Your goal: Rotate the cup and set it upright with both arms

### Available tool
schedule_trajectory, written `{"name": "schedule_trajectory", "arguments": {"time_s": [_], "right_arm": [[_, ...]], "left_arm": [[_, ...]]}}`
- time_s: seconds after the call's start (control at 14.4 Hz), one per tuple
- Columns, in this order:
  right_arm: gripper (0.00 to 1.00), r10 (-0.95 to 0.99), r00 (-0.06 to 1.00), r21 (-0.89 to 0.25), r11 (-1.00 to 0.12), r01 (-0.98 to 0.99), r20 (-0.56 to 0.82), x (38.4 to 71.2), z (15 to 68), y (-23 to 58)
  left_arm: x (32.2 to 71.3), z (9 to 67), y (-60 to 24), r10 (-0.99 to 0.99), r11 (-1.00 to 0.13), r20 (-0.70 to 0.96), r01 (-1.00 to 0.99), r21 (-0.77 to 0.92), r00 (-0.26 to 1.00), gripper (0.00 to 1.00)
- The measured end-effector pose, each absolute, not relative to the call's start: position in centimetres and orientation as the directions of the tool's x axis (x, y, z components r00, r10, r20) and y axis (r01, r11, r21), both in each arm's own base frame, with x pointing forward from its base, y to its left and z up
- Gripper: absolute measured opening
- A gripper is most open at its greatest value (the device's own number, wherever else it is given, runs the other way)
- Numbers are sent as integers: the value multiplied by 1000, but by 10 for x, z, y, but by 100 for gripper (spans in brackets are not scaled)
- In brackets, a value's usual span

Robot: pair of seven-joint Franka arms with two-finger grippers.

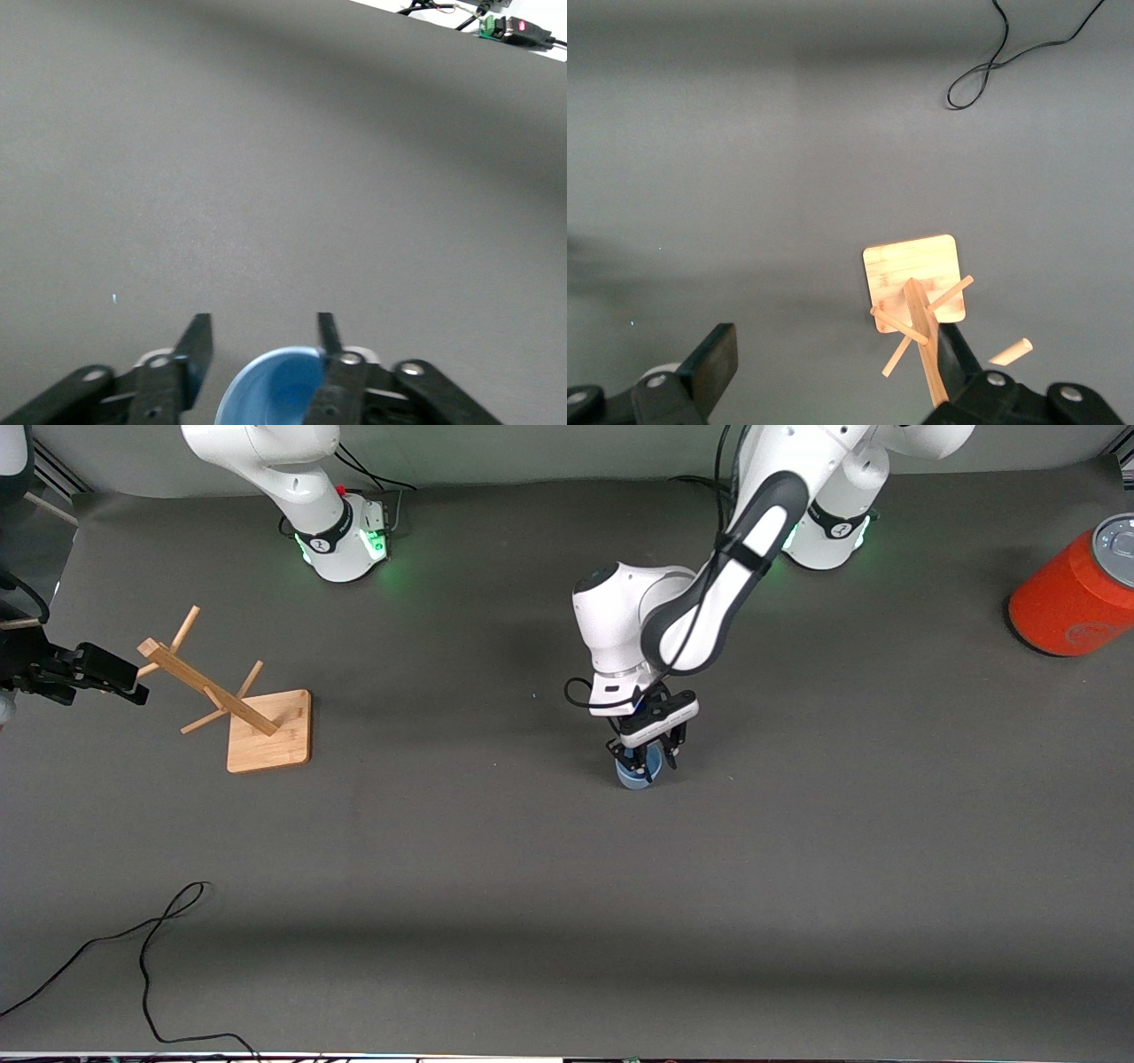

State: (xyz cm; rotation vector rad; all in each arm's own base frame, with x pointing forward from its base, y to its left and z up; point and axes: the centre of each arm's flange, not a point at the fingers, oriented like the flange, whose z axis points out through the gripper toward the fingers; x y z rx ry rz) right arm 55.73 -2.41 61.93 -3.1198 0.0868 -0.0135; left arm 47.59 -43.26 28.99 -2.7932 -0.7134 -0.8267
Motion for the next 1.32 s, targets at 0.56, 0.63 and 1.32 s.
{"name": "schedule_trajectory", "arguments": {"time_s": [0.56, 0.63, 1.32], "right_arm": [[100, -56, 998, -21, -998, -56, 8, 557, 619, -24], [100, -56, 998, -21, -998, -56, 8, 557, 619, -24], [100, -57, 998, -21, -998, -57, 7, 557, 619, -25]], "left_arm": [[599, 492, -265, 358, -918, 254, 388, -78, 899, 100], [610, 503, -233, 340, -926, 213, 365, -91, 916, 100], [591, 578, -1, 142, -990, -5, 142, -8, 990, 100]]}}
